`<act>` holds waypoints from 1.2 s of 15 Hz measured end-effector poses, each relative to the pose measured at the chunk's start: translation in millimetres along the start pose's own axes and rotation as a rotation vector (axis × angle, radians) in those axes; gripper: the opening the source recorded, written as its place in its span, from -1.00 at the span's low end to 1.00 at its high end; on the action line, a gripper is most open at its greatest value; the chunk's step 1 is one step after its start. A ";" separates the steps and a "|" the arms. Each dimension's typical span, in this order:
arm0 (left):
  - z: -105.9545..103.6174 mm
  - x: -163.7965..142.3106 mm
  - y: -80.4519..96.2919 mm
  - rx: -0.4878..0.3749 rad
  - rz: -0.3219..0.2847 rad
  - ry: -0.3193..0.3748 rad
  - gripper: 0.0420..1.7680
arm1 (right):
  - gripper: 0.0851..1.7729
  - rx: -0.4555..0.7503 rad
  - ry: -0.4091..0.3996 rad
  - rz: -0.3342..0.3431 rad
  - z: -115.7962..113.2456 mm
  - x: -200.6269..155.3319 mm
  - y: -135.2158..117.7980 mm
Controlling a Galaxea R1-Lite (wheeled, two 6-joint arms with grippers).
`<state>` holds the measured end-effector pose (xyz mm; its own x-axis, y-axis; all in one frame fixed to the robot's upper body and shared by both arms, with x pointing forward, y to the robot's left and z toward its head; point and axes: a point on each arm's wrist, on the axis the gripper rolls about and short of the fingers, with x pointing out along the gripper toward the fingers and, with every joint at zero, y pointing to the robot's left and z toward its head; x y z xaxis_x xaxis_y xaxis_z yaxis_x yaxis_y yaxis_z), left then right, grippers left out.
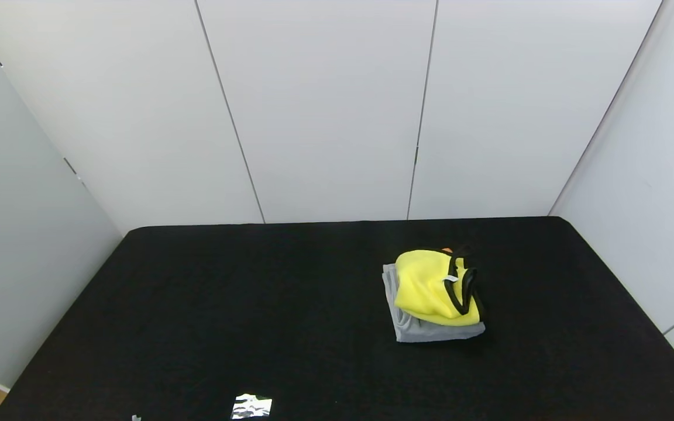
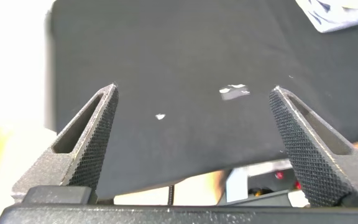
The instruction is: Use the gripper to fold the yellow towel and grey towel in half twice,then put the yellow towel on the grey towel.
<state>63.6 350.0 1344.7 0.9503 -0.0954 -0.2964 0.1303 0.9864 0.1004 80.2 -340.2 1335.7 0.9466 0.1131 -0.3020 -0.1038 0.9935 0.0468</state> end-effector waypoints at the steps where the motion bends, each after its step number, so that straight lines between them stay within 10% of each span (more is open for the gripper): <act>1: -0.4 -8.8 0.6 -0.012 0.028 -0.011 0.94 | 0.93 0.011 -0.025 -0.033 -5.3 -9.1 -0.5; 5: -2.1 -35.4 -2.1 -0.055 0.144 -0.070 0.94 | 0.93 0.046 -0.118 -0.139 -22.8 -31.8 3.6; 18: -27.6 -76.1 -22.0 -0.112 0.251 -0.173 0.94 | 0.93 0.040 -0.238 -0.103 -93.4 -47.2 7.6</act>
<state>-19.4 339.2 1338.8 0.9841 0.1405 -0.1090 -0.1366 0.9897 0.0421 6.3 -336.8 1261.4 0.9972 0.0004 -0.0748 0.0046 0.9978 0.0668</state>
